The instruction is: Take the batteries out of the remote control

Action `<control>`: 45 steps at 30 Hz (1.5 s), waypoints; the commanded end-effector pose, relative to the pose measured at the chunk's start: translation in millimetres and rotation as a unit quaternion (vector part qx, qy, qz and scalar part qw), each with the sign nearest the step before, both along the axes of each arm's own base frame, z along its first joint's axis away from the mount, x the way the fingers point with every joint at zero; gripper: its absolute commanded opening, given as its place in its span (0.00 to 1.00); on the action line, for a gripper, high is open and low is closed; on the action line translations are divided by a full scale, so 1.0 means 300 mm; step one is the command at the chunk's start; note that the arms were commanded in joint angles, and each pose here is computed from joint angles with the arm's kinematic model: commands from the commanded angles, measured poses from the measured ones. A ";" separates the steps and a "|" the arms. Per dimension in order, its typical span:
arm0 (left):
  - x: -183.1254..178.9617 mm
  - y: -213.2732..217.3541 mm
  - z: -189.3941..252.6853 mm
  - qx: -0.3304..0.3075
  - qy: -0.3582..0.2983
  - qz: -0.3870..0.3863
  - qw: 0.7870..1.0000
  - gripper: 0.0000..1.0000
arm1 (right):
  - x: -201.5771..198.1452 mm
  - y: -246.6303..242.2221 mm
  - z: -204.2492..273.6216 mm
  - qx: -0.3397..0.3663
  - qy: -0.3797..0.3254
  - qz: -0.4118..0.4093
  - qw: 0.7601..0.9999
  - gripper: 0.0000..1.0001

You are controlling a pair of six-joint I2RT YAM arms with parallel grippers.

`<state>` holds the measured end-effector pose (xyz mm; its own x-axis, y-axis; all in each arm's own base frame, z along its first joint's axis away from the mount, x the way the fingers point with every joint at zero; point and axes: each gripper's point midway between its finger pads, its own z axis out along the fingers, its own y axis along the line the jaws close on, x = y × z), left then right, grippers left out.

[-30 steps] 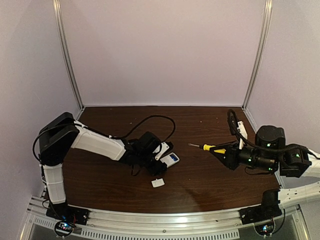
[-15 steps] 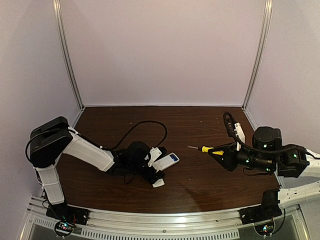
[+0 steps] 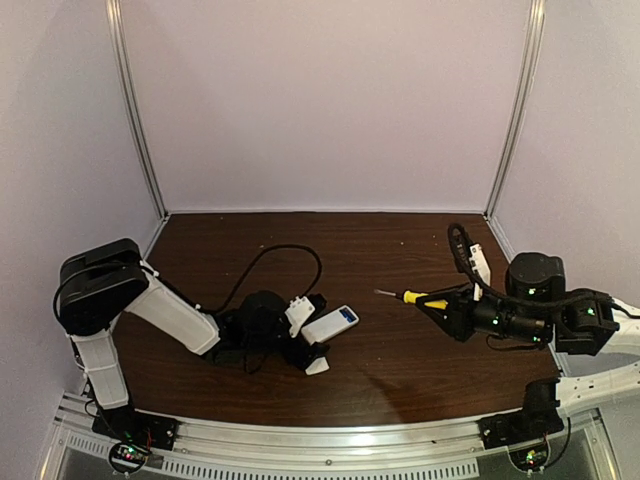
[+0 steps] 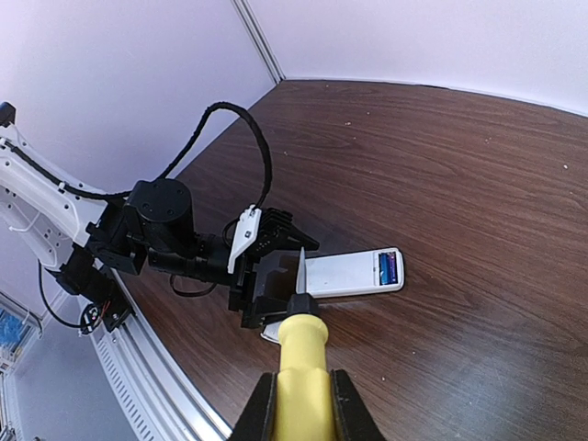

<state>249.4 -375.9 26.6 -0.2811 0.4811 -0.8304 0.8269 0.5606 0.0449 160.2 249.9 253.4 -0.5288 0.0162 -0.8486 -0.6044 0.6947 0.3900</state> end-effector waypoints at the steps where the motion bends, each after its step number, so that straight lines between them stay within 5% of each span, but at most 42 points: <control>1: 0.015 -0.038 0.052 -0.031 -0.030 -0.009 0.999 0.96 | -0.002 -0.003 -0.004 0.002 -0.004 0.001 1.000 0.01; 30: 0.085 -0.062 -0.044 -0.027 0.012 0.008 1.000 0.78 | -0.004 0.001 -0.011 -0.001 -0.002 0.004 1.000 0.01; 45: 0.060 -0.061 -0.100 -0.027 0.027 -0.021 0.999 0.57 | -0.003 0.005 -0.017 -0.004 -0.002 0.005 1.000 0.01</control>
